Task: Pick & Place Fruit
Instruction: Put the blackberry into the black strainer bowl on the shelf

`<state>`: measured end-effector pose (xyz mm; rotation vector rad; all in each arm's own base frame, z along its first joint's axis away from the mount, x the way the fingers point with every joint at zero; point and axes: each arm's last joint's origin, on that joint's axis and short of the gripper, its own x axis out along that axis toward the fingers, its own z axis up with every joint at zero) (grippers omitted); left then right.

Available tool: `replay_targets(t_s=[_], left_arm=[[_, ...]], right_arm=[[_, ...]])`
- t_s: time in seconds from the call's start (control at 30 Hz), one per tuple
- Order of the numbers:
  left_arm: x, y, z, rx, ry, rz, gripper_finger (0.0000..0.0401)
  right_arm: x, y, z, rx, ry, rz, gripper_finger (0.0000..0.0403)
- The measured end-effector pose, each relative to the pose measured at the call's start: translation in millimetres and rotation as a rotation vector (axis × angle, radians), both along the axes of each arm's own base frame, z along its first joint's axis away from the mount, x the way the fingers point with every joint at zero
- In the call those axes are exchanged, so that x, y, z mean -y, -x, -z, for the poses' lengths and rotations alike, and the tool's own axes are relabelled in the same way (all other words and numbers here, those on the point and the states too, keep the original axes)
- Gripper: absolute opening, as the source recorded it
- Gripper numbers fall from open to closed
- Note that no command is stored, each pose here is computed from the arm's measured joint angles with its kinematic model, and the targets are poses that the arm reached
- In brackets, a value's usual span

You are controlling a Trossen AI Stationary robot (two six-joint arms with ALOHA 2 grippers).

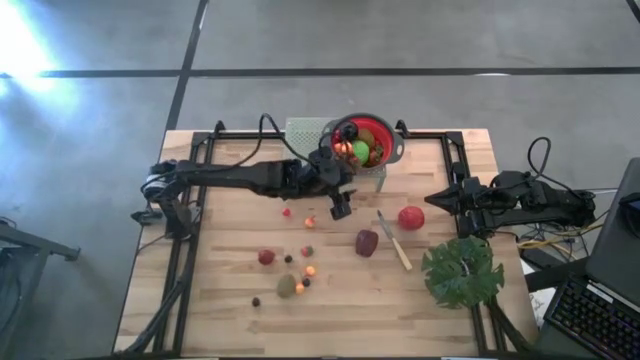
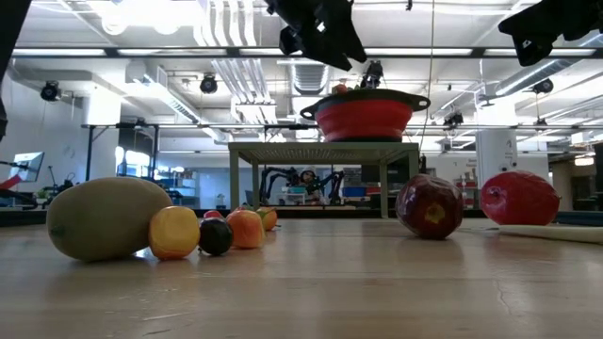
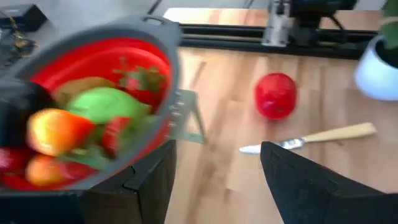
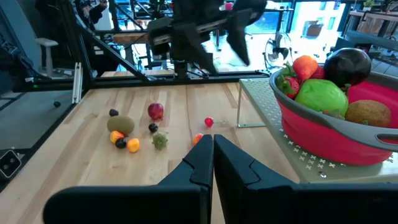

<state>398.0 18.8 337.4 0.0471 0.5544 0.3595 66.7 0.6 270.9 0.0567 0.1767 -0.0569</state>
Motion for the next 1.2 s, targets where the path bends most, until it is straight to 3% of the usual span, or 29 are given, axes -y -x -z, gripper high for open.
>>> replay_targets(t_s=[0.3, 0.63, 0.8, 1.2], left_arm=[[49, 7, 36, -0.102, 0.061, 0.076, 0.0231], [113, 37, 84, -0.321, 0.122, 0.149, 0.0231], [149, 61, 93, -0.427, 0.17, 0.149, 0.0231], [230, 118, 97, -0.492, 0.294, 0.145, 0.0231]], right_arm=[[0, 0, 0, 0.0, 0.0, 0.0, 0.0008], [0, 0, 0, -0.001, 0.0, 0.0, 0.0008], [0, 0, 0, 0.0, 0.0, 0.0, 0.0008], [0, 0, 0, 0.0, 0.0, 0.0, 0.0008]])
